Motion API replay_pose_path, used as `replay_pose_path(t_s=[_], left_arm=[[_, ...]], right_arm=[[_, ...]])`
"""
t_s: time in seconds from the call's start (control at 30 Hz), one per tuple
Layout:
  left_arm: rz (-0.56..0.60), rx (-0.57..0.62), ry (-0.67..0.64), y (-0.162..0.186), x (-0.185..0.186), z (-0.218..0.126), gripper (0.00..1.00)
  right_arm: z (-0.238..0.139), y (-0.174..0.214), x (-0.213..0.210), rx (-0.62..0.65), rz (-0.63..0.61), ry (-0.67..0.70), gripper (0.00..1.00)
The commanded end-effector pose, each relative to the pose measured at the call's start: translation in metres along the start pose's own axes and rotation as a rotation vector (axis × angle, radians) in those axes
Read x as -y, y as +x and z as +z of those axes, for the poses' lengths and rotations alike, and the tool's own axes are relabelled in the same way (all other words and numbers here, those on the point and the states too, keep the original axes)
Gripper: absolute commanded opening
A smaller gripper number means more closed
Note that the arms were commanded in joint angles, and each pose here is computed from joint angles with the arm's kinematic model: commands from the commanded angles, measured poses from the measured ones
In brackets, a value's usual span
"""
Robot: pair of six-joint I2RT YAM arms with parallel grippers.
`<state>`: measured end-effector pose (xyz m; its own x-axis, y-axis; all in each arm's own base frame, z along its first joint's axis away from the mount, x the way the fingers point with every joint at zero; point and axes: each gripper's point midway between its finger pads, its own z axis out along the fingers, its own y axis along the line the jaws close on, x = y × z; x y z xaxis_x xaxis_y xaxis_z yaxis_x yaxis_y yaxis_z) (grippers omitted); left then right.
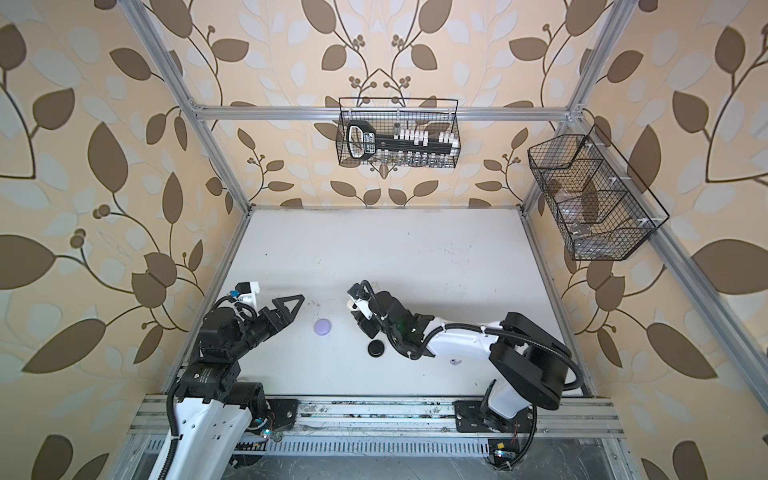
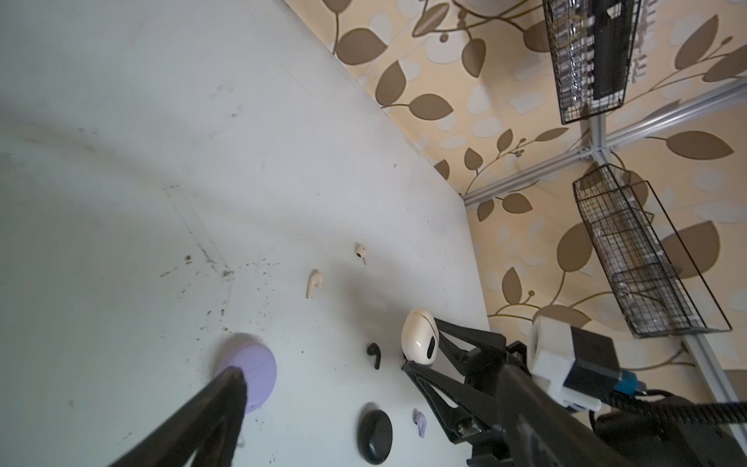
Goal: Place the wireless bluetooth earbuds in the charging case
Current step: 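Lift the case toward the left gripper while the left arm reaches in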
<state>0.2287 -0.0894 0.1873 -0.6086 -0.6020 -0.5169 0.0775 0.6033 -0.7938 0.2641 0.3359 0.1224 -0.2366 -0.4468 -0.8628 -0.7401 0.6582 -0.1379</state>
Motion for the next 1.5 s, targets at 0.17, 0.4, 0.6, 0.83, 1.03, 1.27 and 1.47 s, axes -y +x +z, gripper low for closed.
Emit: replay_pose_path(t_s=[0.17, 0.4, 0.6, 0.83, 1.03, 1.27, 1.47], left_arm=[[0.136, -0.131, 0.243, 0.024, 0.045, 0.013, 0.92], [0.284, -0.258, 0.234, 0.065, 0.064, 0.03, 0.84], [0.319, -0.322, 0.252, 0.083, 0.077, 0.038, 0.78], [0.336, -0.349, 0.335, 0.092, 0.103, 0.034, 0.75], [0.346, -0.375, 0.388, 0.101, 0.12, 0.028, 0.72], [0.372, -0.393, 0.401, 0.111, 0.127, 0.029, 0.64], [0.385, -0.413, 0.402, 0.119, 0.131, 0.033, 0.55]], right_arm=[[-0.051, 0.008, 0.005, 0.221, -0.097, -0.023, 0.26], [-0.059, 0.004, -0.008, 0.246, -0.116, -0.086, 0.2], [-0.077, -0.001, -0.013, 0.304, -0.107, -0.12, 0.21], [-0.094, -0.013, -0.029, 0.384, -0.13, -0.18, 0.24], [-0.096, -0.02, -0.038, 0.403, -0.129, -0.196, 0.23], [-0.1, -0.034, -0.045, 0.45, -0.113, -0.199, 0.23], [-0.093, -0.036, -0.043, 0.441, -0.097, -0.172, 0.22]])
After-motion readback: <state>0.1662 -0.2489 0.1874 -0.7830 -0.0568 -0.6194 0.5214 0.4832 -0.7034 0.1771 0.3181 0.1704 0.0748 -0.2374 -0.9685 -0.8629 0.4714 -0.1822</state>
